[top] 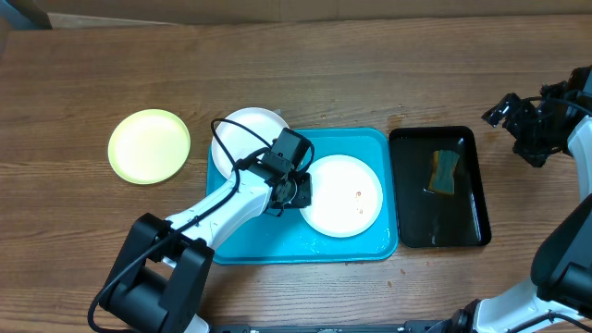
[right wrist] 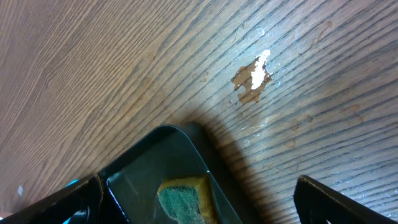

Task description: Clean dirty plates on tray and stack at the side

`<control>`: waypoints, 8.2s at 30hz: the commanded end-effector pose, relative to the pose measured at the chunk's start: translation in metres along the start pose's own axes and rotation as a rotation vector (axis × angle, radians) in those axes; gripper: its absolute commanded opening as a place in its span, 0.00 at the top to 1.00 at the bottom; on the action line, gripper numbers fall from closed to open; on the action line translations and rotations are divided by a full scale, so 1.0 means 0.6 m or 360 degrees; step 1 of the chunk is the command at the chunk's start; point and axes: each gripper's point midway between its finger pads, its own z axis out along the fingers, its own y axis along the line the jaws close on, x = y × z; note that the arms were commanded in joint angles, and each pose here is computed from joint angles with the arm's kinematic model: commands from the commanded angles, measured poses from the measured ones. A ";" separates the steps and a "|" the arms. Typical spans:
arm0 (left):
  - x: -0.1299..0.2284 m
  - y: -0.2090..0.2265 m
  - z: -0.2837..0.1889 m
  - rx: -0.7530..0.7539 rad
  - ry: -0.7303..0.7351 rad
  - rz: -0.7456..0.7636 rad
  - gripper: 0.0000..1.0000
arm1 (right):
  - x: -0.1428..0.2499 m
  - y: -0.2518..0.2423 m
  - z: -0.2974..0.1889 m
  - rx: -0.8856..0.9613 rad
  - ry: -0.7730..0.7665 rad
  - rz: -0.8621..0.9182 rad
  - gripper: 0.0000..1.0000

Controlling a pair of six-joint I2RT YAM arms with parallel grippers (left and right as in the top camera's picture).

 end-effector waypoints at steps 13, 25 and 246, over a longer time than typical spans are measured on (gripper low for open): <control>-0.001 0.005 0.006 -0.0037 -0.0015 0.0026 0.75 | -0.013 0.041 -0.011 -0.0185 -0.0024 -0.0037 0.00; 0.005 0.009 0.018 -0.0053 0.0015 0.0005 0.77 | 0.091 0.085 0.004 0.0234 0.0226 -0.0454 0.17; -0.011 0.048 0.013 -0.0055 0.0030 -0.0155 0.76 | 0.239 0.069 0.117 0.0557 0.0245 -0.0820 0.71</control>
